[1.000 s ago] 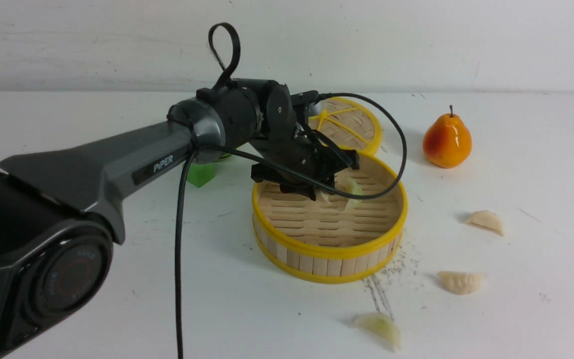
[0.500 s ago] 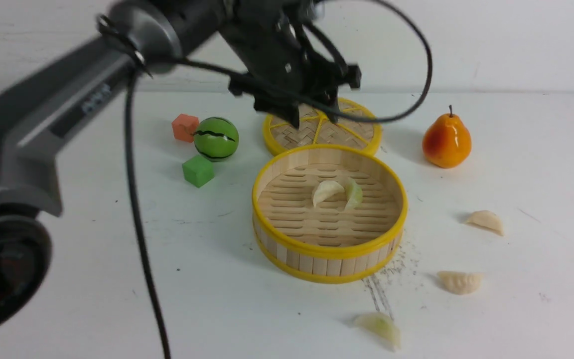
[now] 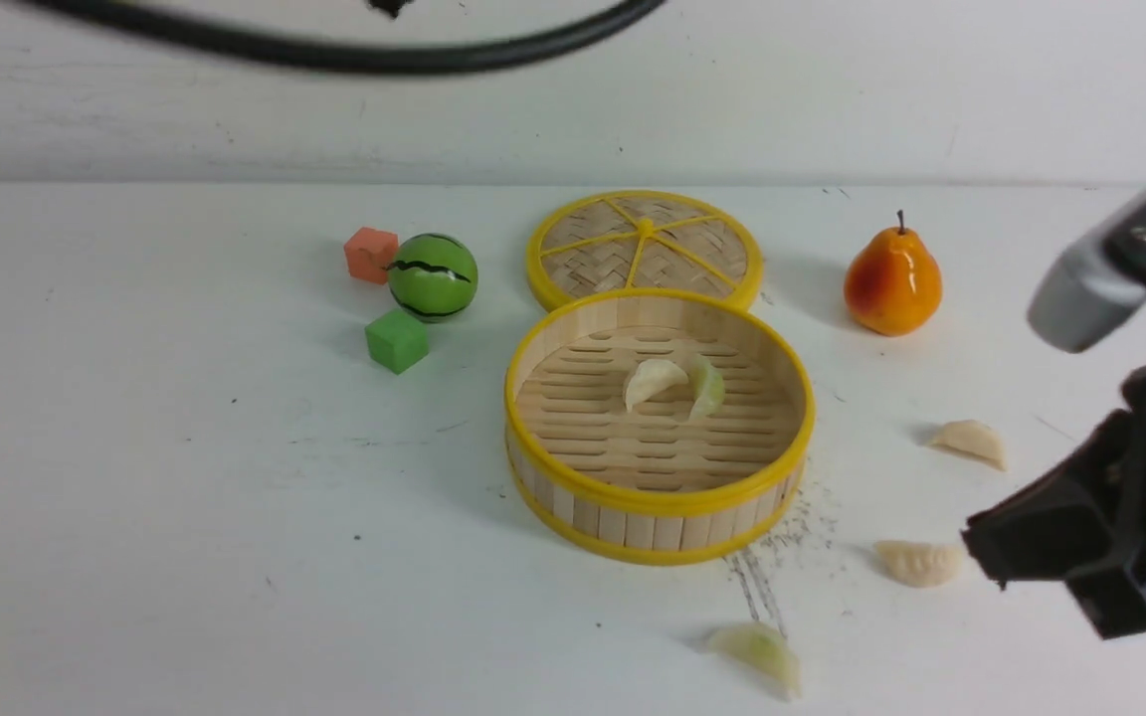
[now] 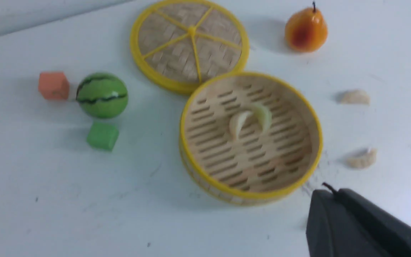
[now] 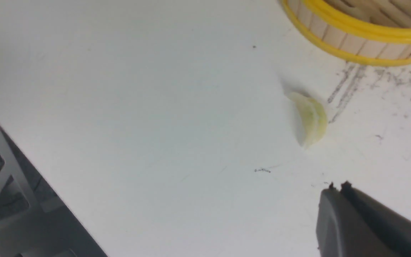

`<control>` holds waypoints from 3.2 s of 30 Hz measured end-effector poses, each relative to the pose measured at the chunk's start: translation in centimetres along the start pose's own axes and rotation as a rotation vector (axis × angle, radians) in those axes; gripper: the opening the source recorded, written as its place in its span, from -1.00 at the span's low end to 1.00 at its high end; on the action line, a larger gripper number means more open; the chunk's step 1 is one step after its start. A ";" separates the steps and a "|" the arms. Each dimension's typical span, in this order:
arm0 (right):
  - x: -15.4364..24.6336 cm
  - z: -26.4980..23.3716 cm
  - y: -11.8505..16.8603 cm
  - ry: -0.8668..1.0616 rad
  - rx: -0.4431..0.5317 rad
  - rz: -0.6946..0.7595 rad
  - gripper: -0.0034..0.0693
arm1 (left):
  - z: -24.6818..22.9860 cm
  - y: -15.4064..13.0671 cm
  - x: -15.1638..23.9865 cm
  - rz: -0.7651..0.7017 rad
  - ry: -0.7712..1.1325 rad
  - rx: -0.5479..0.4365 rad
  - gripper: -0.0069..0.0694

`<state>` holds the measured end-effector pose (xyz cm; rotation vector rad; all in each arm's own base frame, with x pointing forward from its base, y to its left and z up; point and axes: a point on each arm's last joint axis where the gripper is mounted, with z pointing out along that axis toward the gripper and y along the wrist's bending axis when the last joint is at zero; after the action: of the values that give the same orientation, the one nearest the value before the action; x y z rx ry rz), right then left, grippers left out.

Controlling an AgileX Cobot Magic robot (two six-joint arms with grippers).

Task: Put the dumplings into the steamer on the white table.
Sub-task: 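Reach for and grasp a dumpling lying on the table beside the steamer, then place the dumpling in the bamboo steamer basket with the right gripper, then reach for and grasp a dumpling lying on the table beside the steamer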

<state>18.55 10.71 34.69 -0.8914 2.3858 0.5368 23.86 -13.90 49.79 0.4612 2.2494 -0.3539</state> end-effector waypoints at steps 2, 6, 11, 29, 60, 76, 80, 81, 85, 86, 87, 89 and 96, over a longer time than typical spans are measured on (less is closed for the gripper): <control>-0.5 1.4 0.2 0.033 -0.008 -0.038 -0.94 | -1.3 0.3 2.4 -0.004 0.034 -0.005 -0.86; -1.1 5.5 0.0 0.134 -0.003 -0.080 -0.92 | -1.9 1.0 8.4 -0.051 0.131 -0.022 -0.86; -0.9 10.0 -1.6 0.251 0.012 -0.019 -0.80 | -2.1 1.8 14.8 -0.097 0.190 -0.035 -0.86; -0.6 20.8 -5.0 0.362 0.119 -0.096 0.65 | -6.4 3.4 28.0 -0.116 0.082 -0.016 -0.86; -15.3 16.4 -2.5 0.076 0.170 0.128 -0.38 | -6.5 3.6 27.8 -0.103 0.037 -0.033 -0.85; -15.2 27.7 -6.3 0.092 0.274 0.278 -0.24 | -6.6 3.7 28.2 -0.104 0.089 -0.042 -0.83; -15.6 27.1 -6.3 0.103 0.286 0.284 0.09 | -6.6 3.7 28.3 -0.104 0.096 -0.043 -0.82; -15.8 26.6 -6.2 0.117 0.285 0.278 0.16 | -6.6 3.7 28.3 -0.105 0.096 -0.042 -0.81; -16.9 22.9 -5.3 0.176 0.282 0.187 0.30 | -6.6 3.7 28.3 -0.106 0.098 -0.041 -0.80; -17.3 21.6 -5.0 0.185 0.282 0.157 0.31 | -6.6 3.7 28.3 -0.106 0.098 -0.041 -0.80; -17.5 20.4 -4.7 0.192 0.283 0.126 0.32 | -6.6 3.7 28.3 -0.106 0.098 -0.040 -0.80; -17.8 18.1 -4.2 0.197 0.289 0.078 0.32 | -6.6 3.7 28.3 -0.106 0.098 -0.040 -0.80; -16.3 11.1 -4.5 0.192 0.341 0.000 0.32 | -6.6 3.6 28.3 -0.110 0.098 -0.031 -0.78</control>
<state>35.84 21.11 35.07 -0.8172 2.5431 0.0380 3.63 -2.10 32.20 0.3463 2.3778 -0.3595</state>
